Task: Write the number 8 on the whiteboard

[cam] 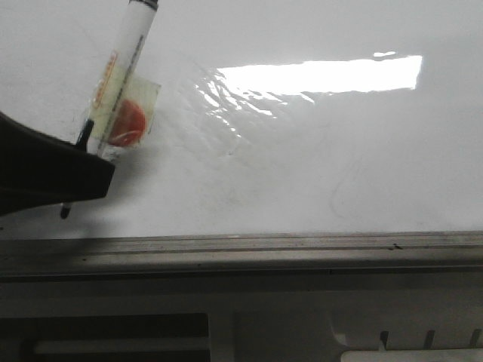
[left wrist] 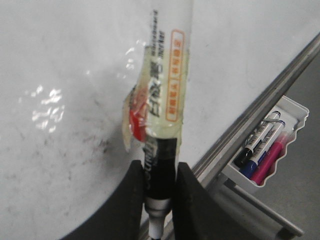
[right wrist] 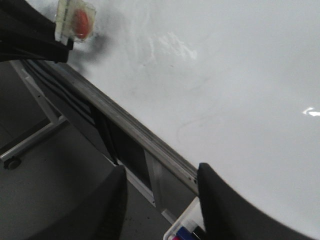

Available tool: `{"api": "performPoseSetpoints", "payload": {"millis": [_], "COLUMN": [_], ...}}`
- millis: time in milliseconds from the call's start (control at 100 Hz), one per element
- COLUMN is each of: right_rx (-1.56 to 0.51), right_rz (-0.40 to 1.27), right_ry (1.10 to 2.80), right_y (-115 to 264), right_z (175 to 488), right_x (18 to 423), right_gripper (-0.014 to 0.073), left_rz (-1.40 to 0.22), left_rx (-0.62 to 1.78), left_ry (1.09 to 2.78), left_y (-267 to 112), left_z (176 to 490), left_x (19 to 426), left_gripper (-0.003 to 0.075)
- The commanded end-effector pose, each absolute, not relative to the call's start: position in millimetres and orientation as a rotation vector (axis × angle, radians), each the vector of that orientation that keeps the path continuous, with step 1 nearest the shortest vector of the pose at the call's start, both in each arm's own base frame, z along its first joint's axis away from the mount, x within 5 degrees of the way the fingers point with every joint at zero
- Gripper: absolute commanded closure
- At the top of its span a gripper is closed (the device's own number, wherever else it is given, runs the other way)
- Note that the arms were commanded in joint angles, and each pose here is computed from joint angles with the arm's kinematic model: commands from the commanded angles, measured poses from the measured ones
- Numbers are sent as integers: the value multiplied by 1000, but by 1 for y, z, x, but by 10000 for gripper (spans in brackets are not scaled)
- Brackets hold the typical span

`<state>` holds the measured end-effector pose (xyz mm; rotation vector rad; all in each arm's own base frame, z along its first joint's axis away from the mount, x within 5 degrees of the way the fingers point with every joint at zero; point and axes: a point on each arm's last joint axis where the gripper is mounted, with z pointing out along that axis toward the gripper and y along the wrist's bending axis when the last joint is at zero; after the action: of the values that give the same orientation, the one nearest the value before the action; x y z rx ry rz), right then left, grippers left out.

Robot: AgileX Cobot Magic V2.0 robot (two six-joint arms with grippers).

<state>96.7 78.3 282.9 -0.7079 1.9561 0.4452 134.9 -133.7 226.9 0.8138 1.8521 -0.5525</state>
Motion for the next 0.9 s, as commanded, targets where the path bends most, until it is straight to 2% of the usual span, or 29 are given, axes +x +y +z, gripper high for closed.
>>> {"api": "performPoseSetpoints", "payload": {"millis": [0,180,440,660,750,890], "right_rx": [-724,-841,-889,-878,-873,-874], "right_rz": [475,547,615,615,618,617], "right_ry": [1859,1831,1814,1809,1817,1819], "right_y": [94,135,182,201,204,204], "right_z": [307,322,335,338,336,335], "right_x": [109,125,145,160,163,164], "right_gripper": [243,243,243,249,322,543], "left_rz": [-578,-455,-423,-393,-391,-389], "left_rx": [863,1105,1175,1234,1236,1240], "left_ry": [1712,1592,1539,1495,1494,1492], "left_y": [-143,-151,-152,-152,-152,-152], "left_z": [252,255,255,255,255,254], "left_x": [135,130,129,128,128,128], "left_gripper": [741,741,741,741,741,740]}}
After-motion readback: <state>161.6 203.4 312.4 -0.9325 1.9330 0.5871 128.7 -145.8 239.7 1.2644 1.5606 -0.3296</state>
